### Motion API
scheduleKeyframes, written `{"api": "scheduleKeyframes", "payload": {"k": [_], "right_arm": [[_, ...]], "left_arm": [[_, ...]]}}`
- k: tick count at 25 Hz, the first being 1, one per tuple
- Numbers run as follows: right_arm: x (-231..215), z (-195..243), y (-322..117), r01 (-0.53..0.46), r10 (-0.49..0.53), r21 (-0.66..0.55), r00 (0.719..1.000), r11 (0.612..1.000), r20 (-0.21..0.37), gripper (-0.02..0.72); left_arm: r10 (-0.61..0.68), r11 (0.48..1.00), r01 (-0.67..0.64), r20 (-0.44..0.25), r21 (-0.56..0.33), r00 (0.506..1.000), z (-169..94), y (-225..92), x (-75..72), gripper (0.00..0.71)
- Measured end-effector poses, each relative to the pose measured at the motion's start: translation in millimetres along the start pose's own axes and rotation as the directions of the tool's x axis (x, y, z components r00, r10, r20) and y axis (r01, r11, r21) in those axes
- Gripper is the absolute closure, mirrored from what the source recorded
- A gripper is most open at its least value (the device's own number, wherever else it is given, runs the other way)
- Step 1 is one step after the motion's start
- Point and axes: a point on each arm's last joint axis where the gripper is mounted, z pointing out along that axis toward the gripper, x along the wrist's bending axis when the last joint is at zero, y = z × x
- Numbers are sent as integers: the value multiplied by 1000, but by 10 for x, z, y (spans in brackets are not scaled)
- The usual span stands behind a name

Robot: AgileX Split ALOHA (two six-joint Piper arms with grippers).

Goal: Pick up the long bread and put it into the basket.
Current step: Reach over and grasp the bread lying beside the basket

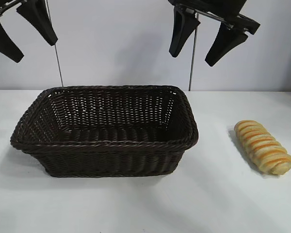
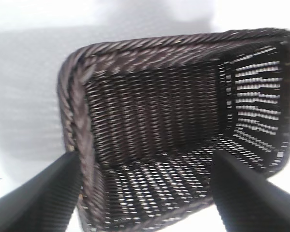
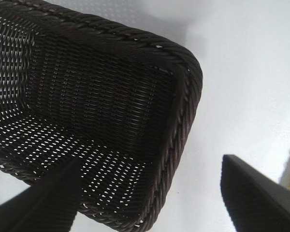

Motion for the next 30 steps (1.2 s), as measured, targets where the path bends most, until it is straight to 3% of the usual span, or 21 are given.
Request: {"api": "scheduleKeyframes", "payload": {"k": [5, 27, 30], "right_arm": [[0, 0, 0, -1, 1, 0, 1000, 1000, 0, 136], [0, 0, -1, -1, 1, 1, 1000, 1000, 0, 136], [-21, 0, -3, 7, -7, 3, 1000, 1000, 23, 136]], "left_arm": [[12, 1000, -12, 8, -23, 1000, 90, -14, -106, 169], [-52, 999, 52, -1, 7, 999, 255, 1, -19, 169], [-52, 999, 52, -1, 7, 999, 255, 1, -19, 169]]}}
